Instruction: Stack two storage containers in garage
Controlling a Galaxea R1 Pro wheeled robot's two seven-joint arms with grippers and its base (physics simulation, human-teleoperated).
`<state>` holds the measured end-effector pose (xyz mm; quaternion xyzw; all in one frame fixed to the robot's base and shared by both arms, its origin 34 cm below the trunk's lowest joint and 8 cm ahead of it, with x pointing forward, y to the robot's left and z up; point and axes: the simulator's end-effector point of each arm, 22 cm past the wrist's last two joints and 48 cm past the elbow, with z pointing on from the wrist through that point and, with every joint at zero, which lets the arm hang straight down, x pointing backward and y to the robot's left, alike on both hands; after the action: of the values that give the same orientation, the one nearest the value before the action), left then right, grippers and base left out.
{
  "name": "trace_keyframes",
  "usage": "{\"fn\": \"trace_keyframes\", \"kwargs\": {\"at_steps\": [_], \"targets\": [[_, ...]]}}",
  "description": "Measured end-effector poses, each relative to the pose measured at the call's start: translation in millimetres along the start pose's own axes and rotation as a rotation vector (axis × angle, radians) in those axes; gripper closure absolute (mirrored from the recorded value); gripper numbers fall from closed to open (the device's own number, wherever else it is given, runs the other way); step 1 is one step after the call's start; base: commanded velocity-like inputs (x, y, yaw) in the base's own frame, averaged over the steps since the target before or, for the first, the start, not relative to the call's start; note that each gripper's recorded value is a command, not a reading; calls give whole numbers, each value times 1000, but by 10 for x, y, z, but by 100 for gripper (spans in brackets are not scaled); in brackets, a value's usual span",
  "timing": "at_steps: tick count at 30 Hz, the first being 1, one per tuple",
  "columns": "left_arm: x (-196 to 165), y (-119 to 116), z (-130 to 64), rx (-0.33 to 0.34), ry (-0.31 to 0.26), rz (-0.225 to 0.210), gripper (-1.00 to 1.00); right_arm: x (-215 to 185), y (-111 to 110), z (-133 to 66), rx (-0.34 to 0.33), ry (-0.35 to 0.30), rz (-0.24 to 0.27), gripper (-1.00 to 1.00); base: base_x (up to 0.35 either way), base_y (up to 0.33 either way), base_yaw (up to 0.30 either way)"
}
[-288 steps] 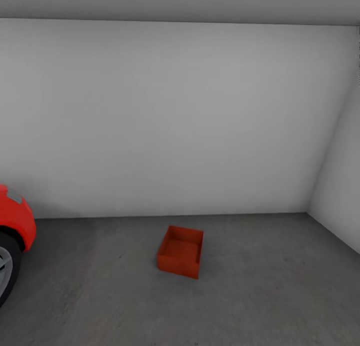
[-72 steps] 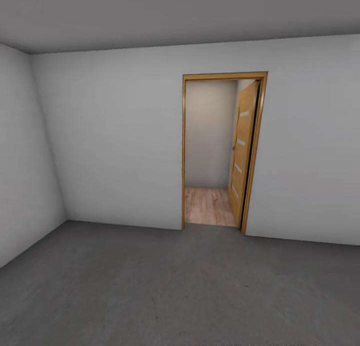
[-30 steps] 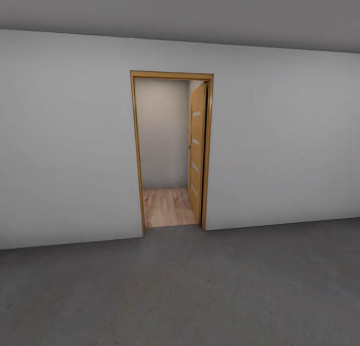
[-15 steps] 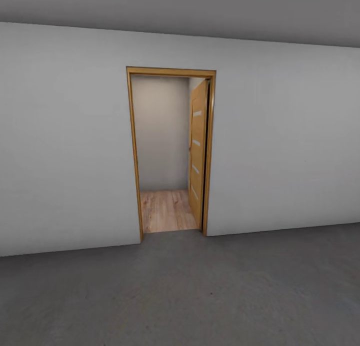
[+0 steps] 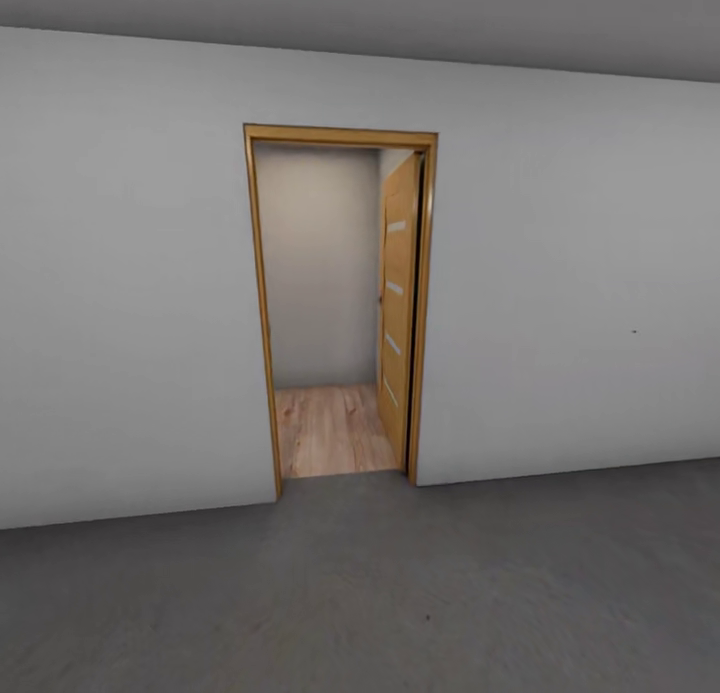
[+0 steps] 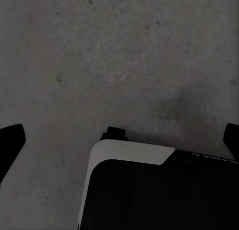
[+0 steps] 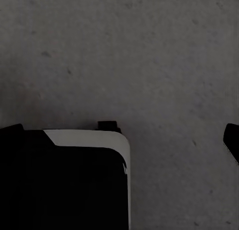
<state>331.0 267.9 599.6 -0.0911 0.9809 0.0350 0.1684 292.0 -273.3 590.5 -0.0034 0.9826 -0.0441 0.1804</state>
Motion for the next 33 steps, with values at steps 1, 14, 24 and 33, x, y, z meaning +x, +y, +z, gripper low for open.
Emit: {"fn": "trace_keyframes", "kwargs": {"at_steps": [1,14,24,33], "targets": [[0,0,0,0,0,0,-100,0,-2,0,0,0,0,-100,323,0,0],[-1,11,1,-1,0,0,-100,0,0,0,0,0,0,-100,323,0,0],[-2,12,1,-2,0,0,-100,0,8,0,-1,0,0,-100,323,0,0],[4,12,1,-2,2,0,-100,1,8,0,-1,0,0,-100,323,-8,0]]}}
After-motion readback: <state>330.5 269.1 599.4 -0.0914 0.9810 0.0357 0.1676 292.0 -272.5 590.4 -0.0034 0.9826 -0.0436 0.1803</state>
